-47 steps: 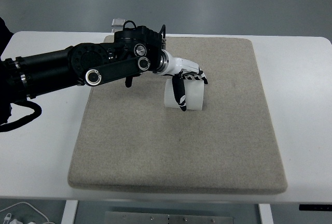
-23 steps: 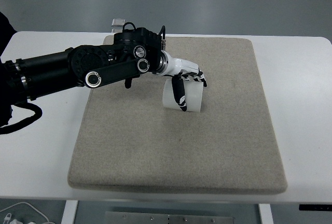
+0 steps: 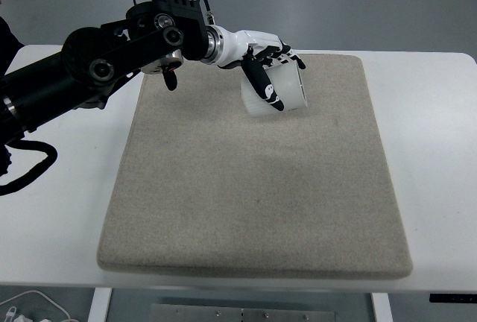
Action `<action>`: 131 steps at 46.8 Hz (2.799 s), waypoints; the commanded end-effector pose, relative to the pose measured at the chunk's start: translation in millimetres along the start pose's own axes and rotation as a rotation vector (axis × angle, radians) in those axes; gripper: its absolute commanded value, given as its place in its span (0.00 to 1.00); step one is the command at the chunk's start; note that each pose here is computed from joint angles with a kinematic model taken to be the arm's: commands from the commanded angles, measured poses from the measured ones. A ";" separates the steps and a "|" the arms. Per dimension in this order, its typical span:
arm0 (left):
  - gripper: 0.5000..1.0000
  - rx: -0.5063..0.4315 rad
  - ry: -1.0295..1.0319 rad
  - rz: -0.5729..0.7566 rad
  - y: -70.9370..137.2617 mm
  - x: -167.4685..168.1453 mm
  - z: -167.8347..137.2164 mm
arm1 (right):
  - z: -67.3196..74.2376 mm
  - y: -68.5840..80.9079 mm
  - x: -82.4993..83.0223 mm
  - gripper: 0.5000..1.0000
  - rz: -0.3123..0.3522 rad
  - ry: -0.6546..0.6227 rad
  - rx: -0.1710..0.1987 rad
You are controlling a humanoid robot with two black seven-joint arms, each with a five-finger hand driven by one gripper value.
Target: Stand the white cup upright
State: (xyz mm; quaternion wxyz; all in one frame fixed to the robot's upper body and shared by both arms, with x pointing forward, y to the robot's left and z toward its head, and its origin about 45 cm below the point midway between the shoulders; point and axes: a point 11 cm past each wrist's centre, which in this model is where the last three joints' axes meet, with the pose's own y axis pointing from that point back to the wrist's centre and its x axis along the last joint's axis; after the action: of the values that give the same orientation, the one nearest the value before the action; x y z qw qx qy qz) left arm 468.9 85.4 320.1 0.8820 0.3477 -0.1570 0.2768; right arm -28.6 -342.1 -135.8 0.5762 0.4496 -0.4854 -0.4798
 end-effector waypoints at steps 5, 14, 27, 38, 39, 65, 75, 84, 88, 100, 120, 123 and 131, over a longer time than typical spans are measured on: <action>0.22 -0.079 0.142 0.007 9.9 10.1 -10.1 | -0.1 0.0 0.0 0.86 0.000 0.000 0.000; 0.22 -0.173 0.273 0.050 21.5 21.4 -30.2 | -0.1 0.0 0.0 0.86 0.000 0.000 0.000; 0.24 -0.337 0.453 0.151 41.7 33.7 -68.5 | -0.1 0.0 0.0 0.86 0.000 0.000 0.000; 0.23 -0.470 0.544 0.179 51.3 30.6 -84.6 | -0.1 0.0 0.0 0.86 0.000 0.000 0.000; 0.23 -0.482 0.549 0.183 52.2 30.8 -85.1 | 0.0 0.0 0.0 0.86 0.000 0.001 0.000; 0.24 -0.741 0.643 0.303 63.8 25.4 -107.2 | 0.0 0.0 0.0 0.86 0.000 0.001 0.000; 0.24 -0.773 0.718 0.361 58.2 19.4 -128.4 | -0.1 0.0 0.0 0.86 0.000 0.000 0.000; 0.24 -0.808 0.701 0.405 59.7 18.7 -138.7 | -0.1 0.0 0.0 0.86 0.000 0.000 0.000; 0.23 -0.763 0.693 0.369 51.6 5.0 -146.0 | -0.1 0.0 0.0 0.86 0.000 0.000 0.000; 0.24 -0.626 0.657 0.337 40.2 -15.0 -175.0 | -0.1 0.0 0.0 0.86 0.000 0.000 0.000; 0.26 -0.507 0.557 0.371 24.6 -34.8 -192.2 | -0.2 0.0 -0.4 0.86 -0.003 -0.001 0.000; 0.26 -0.511 0.560 0.375 22.4 -35.9 -189.8 | -0.2 0.0 -0.3 0.86 -0.003 -0.001 0.000; 0.27 -0.530 0.580 0.381 14.0 -41.7 -180.5 | -0.2 0.0 -0.4 0.86 -0.003 -0.001 0.000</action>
State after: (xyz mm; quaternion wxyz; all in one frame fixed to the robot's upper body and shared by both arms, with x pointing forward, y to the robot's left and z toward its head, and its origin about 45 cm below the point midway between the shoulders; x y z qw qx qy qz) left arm 442.6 210.9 179.8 0.8819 -0.0118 -0.0324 0.4702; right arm -28.4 -341.7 -135.9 0.5750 0.4503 -0.4851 -0.4810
